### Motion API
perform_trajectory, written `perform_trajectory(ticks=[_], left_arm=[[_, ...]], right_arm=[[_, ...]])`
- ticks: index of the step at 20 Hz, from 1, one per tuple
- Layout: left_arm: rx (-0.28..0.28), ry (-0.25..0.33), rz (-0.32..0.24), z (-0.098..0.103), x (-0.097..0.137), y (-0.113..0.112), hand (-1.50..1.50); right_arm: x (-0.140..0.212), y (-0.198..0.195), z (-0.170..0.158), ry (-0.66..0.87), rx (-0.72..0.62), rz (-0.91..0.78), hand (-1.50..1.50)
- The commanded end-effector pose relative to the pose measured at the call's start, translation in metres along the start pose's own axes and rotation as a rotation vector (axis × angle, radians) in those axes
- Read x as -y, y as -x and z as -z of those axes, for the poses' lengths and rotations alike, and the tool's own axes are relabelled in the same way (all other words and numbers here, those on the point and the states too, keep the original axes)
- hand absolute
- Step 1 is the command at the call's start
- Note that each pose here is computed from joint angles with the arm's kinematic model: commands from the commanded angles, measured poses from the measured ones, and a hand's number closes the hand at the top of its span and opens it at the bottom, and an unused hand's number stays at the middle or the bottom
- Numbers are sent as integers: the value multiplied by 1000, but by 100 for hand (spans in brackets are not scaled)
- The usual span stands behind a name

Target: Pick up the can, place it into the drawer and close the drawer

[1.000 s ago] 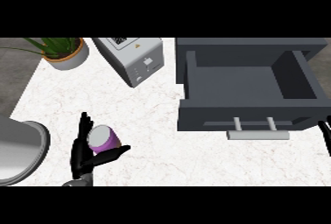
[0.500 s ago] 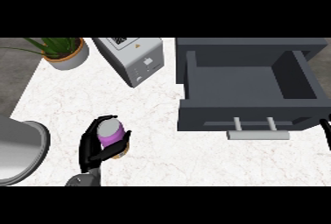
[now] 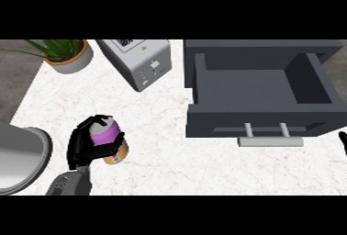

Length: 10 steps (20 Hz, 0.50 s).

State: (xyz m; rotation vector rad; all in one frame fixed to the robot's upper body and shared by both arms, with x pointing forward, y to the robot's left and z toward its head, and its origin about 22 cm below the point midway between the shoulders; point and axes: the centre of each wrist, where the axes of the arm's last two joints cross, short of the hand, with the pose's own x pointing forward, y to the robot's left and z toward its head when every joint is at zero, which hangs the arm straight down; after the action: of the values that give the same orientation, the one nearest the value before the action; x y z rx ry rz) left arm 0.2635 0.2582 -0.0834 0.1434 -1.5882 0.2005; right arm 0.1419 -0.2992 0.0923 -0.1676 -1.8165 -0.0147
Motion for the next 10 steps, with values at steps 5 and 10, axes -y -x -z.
perform_trajectory(ticks=[5,10], left_arm=[[75,97,-17,38,-8,-32,150],[98,168,-27,30,21,-65,150]], right_arm=[[-4,5,11,1,2,-5,-150],[8,4,-6,23,8,11,-150]])
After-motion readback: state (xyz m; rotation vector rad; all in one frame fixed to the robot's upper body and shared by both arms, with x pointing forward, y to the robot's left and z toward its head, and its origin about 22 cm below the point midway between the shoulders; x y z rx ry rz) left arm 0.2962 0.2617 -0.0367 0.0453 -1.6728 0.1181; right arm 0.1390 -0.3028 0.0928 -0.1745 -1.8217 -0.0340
